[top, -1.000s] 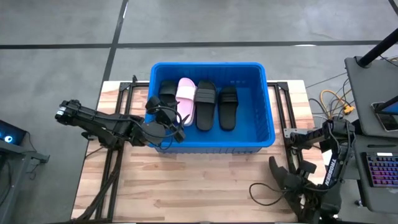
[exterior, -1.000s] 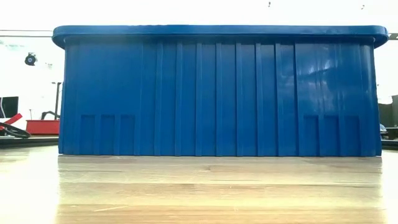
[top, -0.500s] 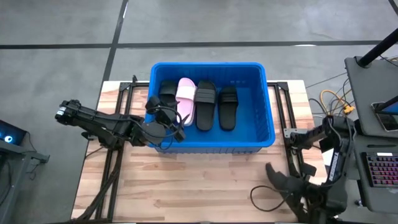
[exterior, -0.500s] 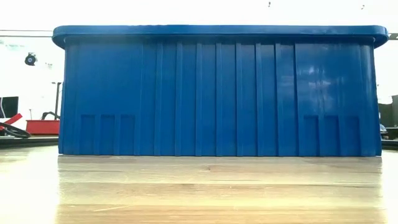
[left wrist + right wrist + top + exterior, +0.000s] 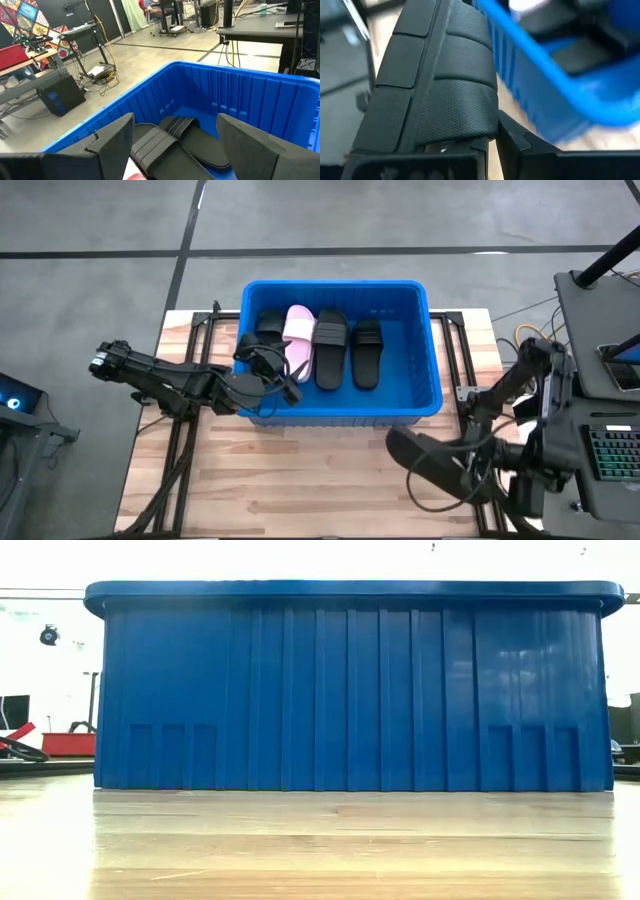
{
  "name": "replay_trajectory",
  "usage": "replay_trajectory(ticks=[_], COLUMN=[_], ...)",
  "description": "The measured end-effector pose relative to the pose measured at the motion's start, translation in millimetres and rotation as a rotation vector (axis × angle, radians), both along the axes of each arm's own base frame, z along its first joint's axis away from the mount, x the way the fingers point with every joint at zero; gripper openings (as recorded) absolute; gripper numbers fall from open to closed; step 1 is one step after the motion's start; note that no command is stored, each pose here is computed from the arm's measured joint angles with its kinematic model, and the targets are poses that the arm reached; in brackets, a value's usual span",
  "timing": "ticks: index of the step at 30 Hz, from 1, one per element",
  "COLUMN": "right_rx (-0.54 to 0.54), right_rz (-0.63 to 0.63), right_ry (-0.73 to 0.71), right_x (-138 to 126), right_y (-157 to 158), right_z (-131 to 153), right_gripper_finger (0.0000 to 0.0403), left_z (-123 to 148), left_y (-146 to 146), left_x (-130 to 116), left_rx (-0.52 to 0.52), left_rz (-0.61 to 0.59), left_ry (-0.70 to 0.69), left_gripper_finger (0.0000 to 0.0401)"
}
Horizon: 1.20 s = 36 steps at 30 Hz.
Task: Pick and place slides into bin
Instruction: Put the black slipper into the blue container
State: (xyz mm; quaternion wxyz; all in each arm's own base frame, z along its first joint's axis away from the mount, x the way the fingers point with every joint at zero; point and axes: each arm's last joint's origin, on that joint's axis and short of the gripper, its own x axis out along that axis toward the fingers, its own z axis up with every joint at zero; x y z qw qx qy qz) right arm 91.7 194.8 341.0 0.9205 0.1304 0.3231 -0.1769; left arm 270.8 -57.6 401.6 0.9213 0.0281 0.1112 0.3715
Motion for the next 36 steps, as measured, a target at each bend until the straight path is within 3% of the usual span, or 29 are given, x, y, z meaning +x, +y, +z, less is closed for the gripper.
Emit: replay_trajectory(ticks=[4, 8, 13, 19, 23, 28, 36], right_rx=[-0.014, -0.051, -0.175, -0.252, -0.304, -0.355, -0.35], right_rz=[-0.032, -0.061, 0.005, 0.056, 0.071, 0.04, 0.093], right_ry=[-0.094, -0.088, -0.034, -0.04, -0.055, -0.048, 0.006], right_x=[10, 22, 34, 48, 58, 70, 82], right_y=[-21, -42, -57, -70, -79, -95, -107], right_z=[20, 34, 50, 75, 89, 100, 102], right_gripper_finger=[0.0013, 0.0013, 0.0013, 0.0013, 0.0013, 0.0013, 0.0013], left_z=[0, 4, 17, 33, 30, 23, 8], left_y=[0, -1, 4, 33, 52, 65, 78], left_x=[0, 2, 13, 21, 28, 42, 77], left_rx=[-0.001, -0.035, -0.175, -0.232, -0.244, -0.252, -0.189], left_rz=[0.0, -0.046, -0.492, -0.754, -0.883, -0.995, -0.945], left_ry=[-0.003, -0.05, -0.101, -0.23, -0.231, -0.24, -0.32], left_gripper_finger=[0.0267, 0.0267, 0.0267, 0.0267, 0.0267, 0.0267, 0.0267])
